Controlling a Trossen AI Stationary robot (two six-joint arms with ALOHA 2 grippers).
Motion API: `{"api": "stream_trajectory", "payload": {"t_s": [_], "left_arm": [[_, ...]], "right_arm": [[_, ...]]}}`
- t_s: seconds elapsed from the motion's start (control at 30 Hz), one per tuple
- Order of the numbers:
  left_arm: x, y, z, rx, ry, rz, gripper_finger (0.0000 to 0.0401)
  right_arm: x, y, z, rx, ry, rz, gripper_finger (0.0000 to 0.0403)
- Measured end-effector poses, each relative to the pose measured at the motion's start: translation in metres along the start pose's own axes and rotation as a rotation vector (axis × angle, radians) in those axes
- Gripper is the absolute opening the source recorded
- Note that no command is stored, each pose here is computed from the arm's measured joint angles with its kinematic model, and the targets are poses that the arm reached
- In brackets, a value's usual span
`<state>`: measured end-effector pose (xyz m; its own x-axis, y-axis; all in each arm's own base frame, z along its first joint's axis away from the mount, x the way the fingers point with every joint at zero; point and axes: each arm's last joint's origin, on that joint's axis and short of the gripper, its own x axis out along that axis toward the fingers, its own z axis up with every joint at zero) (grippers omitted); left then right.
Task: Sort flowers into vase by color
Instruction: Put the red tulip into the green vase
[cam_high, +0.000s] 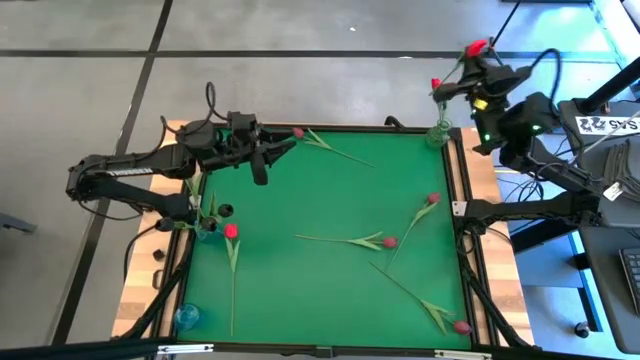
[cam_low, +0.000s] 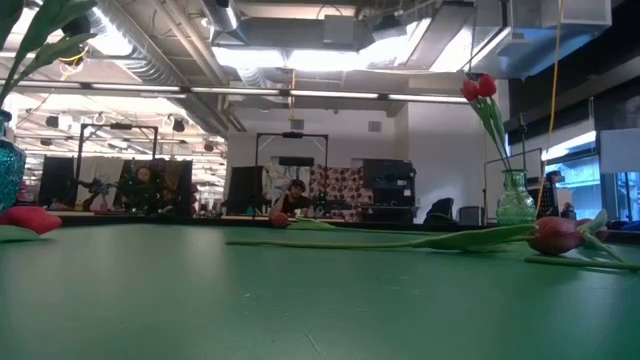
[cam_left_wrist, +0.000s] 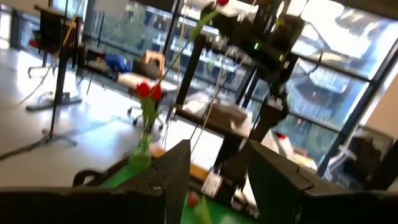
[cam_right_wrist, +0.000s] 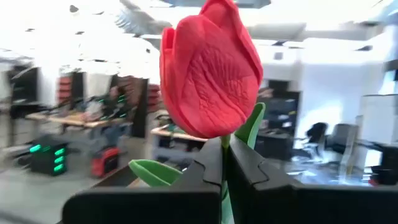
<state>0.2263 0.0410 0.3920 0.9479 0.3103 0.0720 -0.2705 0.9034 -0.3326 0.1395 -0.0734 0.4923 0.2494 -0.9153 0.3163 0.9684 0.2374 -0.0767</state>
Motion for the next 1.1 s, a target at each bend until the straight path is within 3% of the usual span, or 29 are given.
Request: {"api": "stream_trajectory", "payload": {"t_s": [0.2,0.4,0.6,1.1], "left_arm": [[0.000,-0.001,0.004,-0.007,-0.046,0.006,0.0151],[0.000,-0.001,0.004,-0.008,-0.051,0.004,0.0151],[0.000,-0.003,0.004,-0.017,-0.048,-0.004,0.0151],[0.000,-0.002,0.004,-0.010,-0.046,-0.004,0.0151]], "right_arm": [[0.006,-0.007,-0.002,-0.082,0.047,-0.161,0.0001],[0.015,-0.013,-0.031,-0.107,0.092,-0.270,0.0001],[0.014,-0.015,-0.047,-0.043,0.073,-0.266,0.0001],[0.010,-0.014,-0.063,-0.105,0.203,-0.320,0.0002]]}}
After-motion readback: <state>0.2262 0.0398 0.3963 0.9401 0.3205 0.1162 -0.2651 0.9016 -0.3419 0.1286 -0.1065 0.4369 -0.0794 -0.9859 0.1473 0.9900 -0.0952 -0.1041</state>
